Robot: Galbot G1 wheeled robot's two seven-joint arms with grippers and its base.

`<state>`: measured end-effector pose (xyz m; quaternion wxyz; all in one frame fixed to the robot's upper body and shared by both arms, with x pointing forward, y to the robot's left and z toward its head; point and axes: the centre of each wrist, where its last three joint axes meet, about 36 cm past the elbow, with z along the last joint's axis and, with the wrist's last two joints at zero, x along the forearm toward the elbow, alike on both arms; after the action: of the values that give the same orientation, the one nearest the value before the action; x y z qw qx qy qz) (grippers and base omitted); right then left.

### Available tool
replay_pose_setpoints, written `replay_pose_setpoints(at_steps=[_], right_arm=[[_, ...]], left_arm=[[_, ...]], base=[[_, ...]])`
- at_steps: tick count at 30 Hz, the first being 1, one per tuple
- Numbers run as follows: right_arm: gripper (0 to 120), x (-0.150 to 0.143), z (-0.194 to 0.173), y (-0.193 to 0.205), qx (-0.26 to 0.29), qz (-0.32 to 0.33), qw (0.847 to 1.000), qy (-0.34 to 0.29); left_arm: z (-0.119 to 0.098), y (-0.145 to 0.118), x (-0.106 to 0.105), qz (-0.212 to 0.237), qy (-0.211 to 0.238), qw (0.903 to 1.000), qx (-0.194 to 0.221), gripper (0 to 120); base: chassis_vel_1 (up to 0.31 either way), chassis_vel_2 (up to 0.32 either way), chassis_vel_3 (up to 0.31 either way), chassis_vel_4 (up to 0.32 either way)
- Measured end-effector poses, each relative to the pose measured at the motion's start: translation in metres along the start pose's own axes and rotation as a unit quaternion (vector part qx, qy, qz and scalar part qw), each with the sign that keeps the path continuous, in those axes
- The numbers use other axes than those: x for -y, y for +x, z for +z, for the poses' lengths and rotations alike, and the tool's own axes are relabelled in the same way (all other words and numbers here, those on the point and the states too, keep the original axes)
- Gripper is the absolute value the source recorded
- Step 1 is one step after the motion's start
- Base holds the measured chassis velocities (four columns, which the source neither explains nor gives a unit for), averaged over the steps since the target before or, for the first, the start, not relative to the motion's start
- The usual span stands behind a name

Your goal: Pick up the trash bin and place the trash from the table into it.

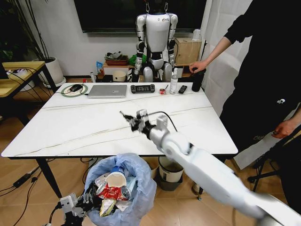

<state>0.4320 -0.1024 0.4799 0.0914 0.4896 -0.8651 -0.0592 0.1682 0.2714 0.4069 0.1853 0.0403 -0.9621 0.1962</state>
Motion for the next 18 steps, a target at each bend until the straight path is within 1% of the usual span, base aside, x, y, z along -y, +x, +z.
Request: replay_pose_setpoints(at_steps=[3, 4, 7, 8, 11, 18], right_arm=[[0, -0.043, 0.017, 0.033, -0.008, -0.065, 0.998, 0.013], [0, -0.043, 0.017, 0.033, -0.008, -0.065, 0.998, 0.013], [0, -0.078, 0.044, 0.062, -0.031, -0.102, 0.994, 0.022], [0, -0.083, 0.049, 0.067, -0.035, -0.103, 0.994, 0.023], [0, -0.087, 0.059, 0.072, -0.042, -0.1, 0.994, 0.022], [0, -0.078, 0.062, 0.074, -0.04, -0.076, 0.996, 0.03]], left_arm=[[-0.001, 0.001, 0.0, 0.0, 0.0, 1.0, 0.0, 0], [-0.001, 0.001, 0.0, 0.0, 0.0, 1.0, 0.0, 0], [-0.003, 0.001, 0.002, 0.001, 0.0, 1.0, 0.003, 0], [-0.003, 0.001, 0.002, 0.001, 0.0, 1.0, 0.003, 0], [-0.003, 0.001, 0.003, 0.001, 0.001, 1.0, 0.003, 0], [0.0, 0.001, 0.006, 0.002, 0.003, 1.0, 0.002, 0]], base=[[0.0, 0.0, 0.0, 0.0], [0.0, 0.0, 0.0, 0.0], [0.0, 0.0, 0.0, 0.0], [0.0, 0.0, 0.0, 0.0], [0.0, 0.0, 0.0, 0.0], [0.0, 0.0, 0.0, 0.0]])
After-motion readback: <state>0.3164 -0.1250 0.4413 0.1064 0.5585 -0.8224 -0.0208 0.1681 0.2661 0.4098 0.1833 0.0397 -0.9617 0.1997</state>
